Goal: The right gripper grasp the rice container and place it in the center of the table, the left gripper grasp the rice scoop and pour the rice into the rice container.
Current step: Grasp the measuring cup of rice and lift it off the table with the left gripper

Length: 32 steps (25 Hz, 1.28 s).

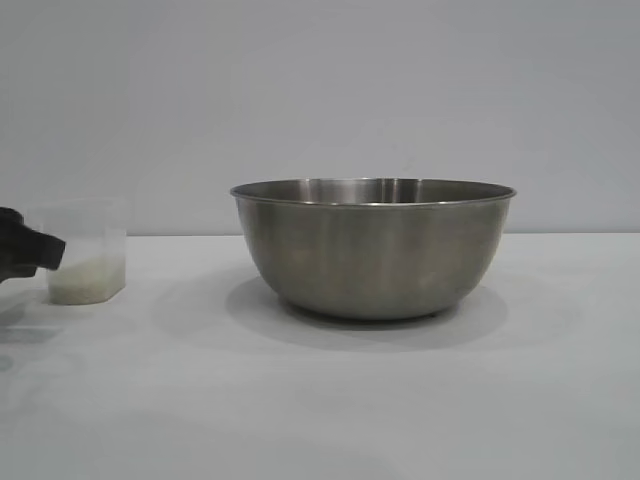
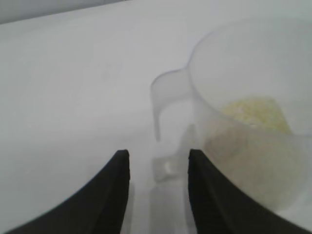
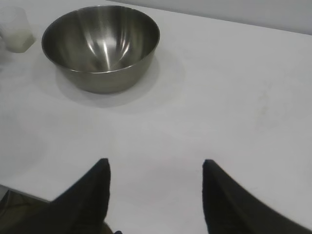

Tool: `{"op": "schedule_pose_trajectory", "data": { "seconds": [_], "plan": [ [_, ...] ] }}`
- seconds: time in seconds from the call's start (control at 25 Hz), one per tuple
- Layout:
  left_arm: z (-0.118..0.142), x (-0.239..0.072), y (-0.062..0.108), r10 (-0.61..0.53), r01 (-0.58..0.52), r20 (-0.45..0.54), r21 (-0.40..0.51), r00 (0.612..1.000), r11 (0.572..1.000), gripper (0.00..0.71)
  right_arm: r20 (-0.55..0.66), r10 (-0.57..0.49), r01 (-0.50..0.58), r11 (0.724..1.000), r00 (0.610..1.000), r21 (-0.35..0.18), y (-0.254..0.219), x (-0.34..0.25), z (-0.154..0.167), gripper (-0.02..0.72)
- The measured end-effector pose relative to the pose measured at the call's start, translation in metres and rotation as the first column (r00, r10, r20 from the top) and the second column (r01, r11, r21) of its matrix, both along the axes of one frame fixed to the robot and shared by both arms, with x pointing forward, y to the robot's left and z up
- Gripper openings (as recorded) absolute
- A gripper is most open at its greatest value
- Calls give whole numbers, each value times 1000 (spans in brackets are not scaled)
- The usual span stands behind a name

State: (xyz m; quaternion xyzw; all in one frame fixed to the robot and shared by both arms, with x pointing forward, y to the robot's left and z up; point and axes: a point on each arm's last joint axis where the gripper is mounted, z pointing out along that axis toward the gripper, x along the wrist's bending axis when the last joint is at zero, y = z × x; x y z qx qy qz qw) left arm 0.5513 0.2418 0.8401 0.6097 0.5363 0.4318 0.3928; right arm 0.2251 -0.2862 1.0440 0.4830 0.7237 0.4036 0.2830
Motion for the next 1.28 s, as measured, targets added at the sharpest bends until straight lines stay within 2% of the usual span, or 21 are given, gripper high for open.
{"op": "schedule_pose_trajectory", "data": {
  "seconds": [0.24, 0.36, 0.52, 1.28],
  "plan": [
    [1, 9, -2, -2, 2, 22, -4, 1000, 1000, 293, 0, 0, 0, 1000, 1000, 0, 0, 0, 0, 357],
    [1, 11, -3, -19, 19, 28, -3, 999, 1000, 183, 0, 0, 0, 1000, 1000, 0, 0, 0, 0, 357],
    [2, 12, -8, -79, 78, 35, 4, 996, 997, 0, -1, -1, 1, 1000, 1000, 2, 0, 0, 0, 357],
    [17, 17, -13, -124, 124, 85, 5, 989, 992, 0, -1, -2, 2, 1000, 1000, 3, 0, 0, 0, 357]
  ]
}}
